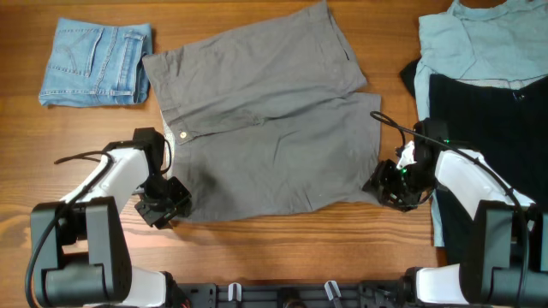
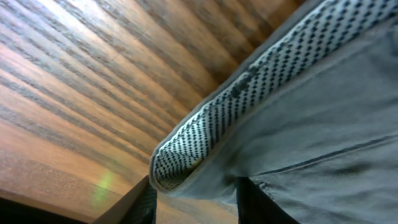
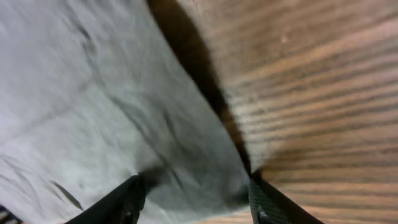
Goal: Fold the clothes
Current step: 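Grasp the bottom corners of the shorts with both grippers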
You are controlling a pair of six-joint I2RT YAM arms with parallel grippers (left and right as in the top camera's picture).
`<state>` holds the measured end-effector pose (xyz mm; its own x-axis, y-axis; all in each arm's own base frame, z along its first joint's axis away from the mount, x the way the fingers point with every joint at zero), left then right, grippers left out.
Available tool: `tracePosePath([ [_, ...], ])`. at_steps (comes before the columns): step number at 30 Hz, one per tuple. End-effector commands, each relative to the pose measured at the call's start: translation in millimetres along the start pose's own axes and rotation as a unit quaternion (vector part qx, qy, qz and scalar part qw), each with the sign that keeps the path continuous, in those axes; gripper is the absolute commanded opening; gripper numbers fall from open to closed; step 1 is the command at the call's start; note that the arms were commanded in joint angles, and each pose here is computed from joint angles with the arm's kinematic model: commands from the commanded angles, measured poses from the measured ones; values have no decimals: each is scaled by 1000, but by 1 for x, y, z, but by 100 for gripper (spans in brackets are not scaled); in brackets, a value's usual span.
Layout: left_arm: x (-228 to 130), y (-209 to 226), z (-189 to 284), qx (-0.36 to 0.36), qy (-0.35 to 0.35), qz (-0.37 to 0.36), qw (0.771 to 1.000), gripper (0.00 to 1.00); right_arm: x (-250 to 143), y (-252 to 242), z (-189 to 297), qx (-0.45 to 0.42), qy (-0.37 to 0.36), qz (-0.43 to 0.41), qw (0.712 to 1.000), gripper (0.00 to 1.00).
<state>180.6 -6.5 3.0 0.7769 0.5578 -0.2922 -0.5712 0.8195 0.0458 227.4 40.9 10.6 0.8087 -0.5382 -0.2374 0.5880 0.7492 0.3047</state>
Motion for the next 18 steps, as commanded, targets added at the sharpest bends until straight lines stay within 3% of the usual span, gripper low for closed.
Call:
tracePosePath([
  [1,0,-4,-17,-10,8,4,1000,36,-1,-4,-4,-5,-3,-15,1000,58],
  [5,0,-4,-17,-8,7,4,1000,4,8,-11,1,-26,-22,-19,999,49],
  [12,1,-1,-17,-2,3,4,1000,4,28,0,46,1,-58,-5,998,52],
  [18,1,-2,-17,-2,3,4,1000,4,4,-9,51,-14,-18,-22,999,61],
])
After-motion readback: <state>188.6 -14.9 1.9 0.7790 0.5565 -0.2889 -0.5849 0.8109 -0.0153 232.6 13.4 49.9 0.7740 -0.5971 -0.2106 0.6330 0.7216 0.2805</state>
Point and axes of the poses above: each gripper's point midway between its finger pads, its own z axis back along the fingers, its own y axis along the line the jaws close on, x = y × z, the point moved 1 cm from there along z, back along the fingers, and after that the axes turned 6 degrees about -z, right-handed, at the moved point
